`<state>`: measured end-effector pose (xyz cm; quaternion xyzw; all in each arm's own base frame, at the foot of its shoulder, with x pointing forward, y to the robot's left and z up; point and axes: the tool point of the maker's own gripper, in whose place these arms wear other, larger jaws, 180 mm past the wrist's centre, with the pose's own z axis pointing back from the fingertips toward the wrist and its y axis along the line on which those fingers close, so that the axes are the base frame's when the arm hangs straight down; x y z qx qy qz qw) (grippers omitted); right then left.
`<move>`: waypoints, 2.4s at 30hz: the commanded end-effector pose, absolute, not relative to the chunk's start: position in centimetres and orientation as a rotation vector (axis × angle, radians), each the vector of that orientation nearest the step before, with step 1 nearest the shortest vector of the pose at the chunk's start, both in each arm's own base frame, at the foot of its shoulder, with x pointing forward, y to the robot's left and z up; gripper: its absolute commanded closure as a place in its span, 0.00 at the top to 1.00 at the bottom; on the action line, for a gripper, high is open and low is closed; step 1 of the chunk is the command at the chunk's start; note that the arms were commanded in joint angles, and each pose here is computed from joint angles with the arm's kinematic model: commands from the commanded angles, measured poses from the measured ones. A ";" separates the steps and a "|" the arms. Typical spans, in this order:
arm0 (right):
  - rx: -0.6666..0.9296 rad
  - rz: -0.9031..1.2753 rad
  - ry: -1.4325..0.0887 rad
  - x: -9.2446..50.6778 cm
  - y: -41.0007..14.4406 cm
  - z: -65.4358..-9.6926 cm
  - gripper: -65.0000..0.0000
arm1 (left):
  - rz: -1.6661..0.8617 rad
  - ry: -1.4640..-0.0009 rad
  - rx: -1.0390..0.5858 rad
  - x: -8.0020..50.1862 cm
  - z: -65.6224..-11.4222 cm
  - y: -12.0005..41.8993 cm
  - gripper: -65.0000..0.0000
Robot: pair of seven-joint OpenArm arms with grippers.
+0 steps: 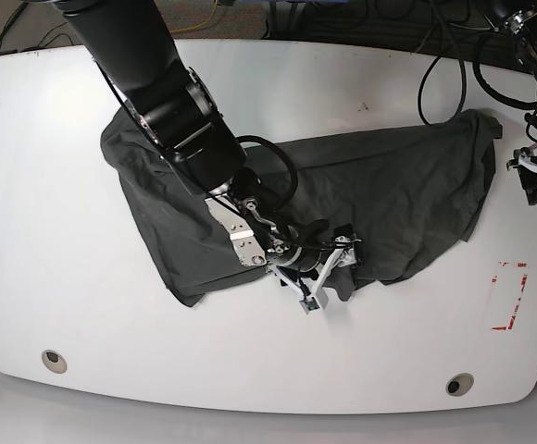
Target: Layout the t-shirt on the table in an organized manner, then fold the t-shirt properly
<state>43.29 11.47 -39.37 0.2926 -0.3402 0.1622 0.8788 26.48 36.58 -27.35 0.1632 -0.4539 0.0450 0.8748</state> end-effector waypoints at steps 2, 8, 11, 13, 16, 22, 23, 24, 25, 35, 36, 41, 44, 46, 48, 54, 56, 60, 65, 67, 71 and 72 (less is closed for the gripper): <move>0.639 0.353 -0.776 44.8 12.5 -36.7 0.74 | 0.083 -0.994 0.360 27.0 -25.9 36.9 0.69; 0.639 0.346 -0.757 44.1 12.3 -37.6 0.73 | 0.083 -0.997 0.360 27.1 -25.8 36.9 0.69; 0.640 0.344 -0.754 44.0 12.3 -37.8 0.73 | 0.084 -0.999 0.360 27.1 -25.7 36.9 0.69; 0.640 0.343 -0.751 43.8 12.3 -38.0 0.68 | 0.084 -0.999 0.360 27.1 -25.7 36.9 0.69; 0.640 0.342 -0.750 43.8 12.3 -38.0 0.56 | 0.084 -0.999 0.360 27.1 -25.7 36.9 0.69; 0.643 0.342 -0.751 43.8 12.4 -37.9 0.20 | 0.084 -0.999 0.360 27.1 -25.7 36.9 0.69; 0.645 0.341 -0.751 43.8 12.4 -37.9 0.14 | 0.084 -0.999 0.360 27.1 -25.7 36.9 0.69; 0.646 0.340 -0.752 43.8 12.5 -37.9 0.12 | 0.084 -0.999 0.360 27.1 -25.7 36.9 0.69; 0.651 0.344 -0.758 43.8 12.6 -37.6 0.07 | 0.084 -0.999 0.360 27.1 -25.7 36.9 0.69; 0.696 0.424 -0.792 43.7 14.4 -33.4 0.12 | 0.083 -0.994 0.360 27.0 -25.9 36.9 0.69; 0.705 0.436 -0.791 43.2 14.7 -33.1 0.12 | 0.082 -0.992 0.360 27.0 -25.9 36.9 0.69; 0.723 0.481 -0.824 42.7 14.9 -30.9 0.04 | 0.082 -0.992 0.360 27.0 -25.9 36.9 0.69; 0.730 0.510 -0.827 42.2 15.2 -30.1 0.00 | 0.082 -0.992 0.360 27.0 -25.9 36.9 0.69; 0.737 0.522 -0.811 41.4 15.4 -30.2 0.00 | 0.082 -0.992 0.360 27.0 -25.9 36.9 0.69; 0.745 0.541 -0.814 40.7 15.6 -29.6 0.00 | 0.082 -0.992 0.360 27.0 -25.9 36.9 0.69; 0.755 0.592 -0.819 39.0 15.2 -28.3 0.00 | 0.082 -0.992 0.360 27.0 -25.9 36.9 0.69; 0.763 0.604 -0.816 38.3 15.4 -28.1 0.00 | 0.083 -0.994 0.360 27.0 -25.9 36.9 0.69; 0.765 0.634 -0.791 36.8 15.2 -28.4 0.00 | 0.083 -0.997 0.360 27.1 -25.8 36.9 0.69; 0.768 0.652 -0.774 34.8 14.4 -29.2 0.00 | 0.058 -0.992 0.346 27.5 -26.1 36.1 0.69; 0.765 0.671 -0.772 34.1 13.8 -29.6 0.00 | 0.049 -0.991 0.339 27.7 -26.2 35.8 0.69; 0.781 0.704 -0.734 31.6 12.4 -30.8 0.00 | 0.041 -0.988 0.334 27.8 -26.3 35.5 0.69; 0.786 0.702 -0.730 31.3 12.2 -30.9 0.00 | 0.041 -0.988 0.334 27.8 -26.3 35.5 0.69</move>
